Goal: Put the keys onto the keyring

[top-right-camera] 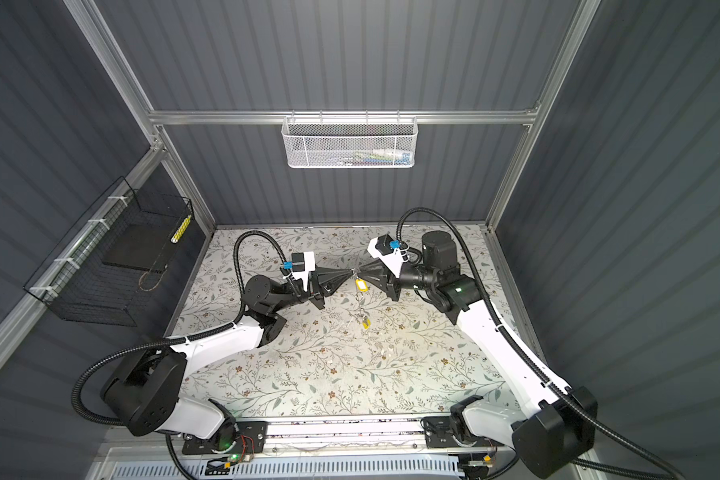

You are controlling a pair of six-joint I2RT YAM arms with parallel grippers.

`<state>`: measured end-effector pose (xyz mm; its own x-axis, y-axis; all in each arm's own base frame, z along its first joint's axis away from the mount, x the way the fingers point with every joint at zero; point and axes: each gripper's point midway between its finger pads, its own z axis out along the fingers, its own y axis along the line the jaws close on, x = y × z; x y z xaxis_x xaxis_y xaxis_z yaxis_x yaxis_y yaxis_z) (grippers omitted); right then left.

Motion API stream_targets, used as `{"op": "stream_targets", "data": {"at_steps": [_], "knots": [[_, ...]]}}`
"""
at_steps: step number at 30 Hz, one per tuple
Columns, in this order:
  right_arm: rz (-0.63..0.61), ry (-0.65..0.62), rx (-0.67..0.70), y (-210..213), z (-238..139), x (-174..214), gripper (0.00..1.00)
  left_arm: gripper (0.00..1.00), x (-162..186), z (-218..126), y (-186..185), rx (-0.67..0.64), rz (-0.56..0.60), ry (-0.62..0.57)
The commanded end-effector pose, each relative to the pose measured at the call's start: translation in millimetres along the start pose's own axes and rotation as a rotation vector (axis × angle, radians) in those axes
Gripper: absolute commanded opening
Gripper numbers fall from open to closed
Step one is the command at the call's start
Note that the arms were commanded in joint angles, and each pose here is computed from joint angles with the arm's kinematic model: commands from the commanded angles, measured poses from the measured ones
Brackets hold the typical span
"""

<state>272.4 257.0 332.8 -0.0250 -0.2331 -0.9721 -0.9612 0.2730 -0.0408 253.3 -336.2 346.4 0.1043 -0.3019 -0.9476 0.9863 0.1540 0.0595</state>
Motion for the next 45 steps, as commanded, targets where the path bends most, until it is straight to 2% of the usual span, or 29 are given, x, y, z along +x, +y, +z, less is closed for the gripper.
{"op": "stream_targets", "data": {"at_steps": [1, 7, 27, 33, 40, 45], "knots": [[-0.011, -0.025, -0.012, -1, 0, -13, 0.17, 0.0, -17, 5, -2, 0.032, 0.041, -0.052], [-0.003, -0.023, -0.024, -2, 2, -12, 0.13, 0.0, -15, 7, -2, 0.039, 0.034, -0.049], [0.021, -0.005, -0.049, -2, 7, -5, 0.16, 0.0, -21, 6, -2, 0.029, 0.043, -0.073], [0.011, -0.015, -0.049, -1, 6, -8, 0.11, 0.0, -19, 7, -2, 0.041, 0.033, -0.07], [0.001, -0.019, -0.048, -2, 5, -13, 0.0, 0.0, -10, 10, 1, 0.049, 0.01, -0.051], [-0.005, -0.011, -0.039, -2, 4, -12, 0.0, 0.0, -8, 11, 1, 0.055, 0.005, -0.045]]}}
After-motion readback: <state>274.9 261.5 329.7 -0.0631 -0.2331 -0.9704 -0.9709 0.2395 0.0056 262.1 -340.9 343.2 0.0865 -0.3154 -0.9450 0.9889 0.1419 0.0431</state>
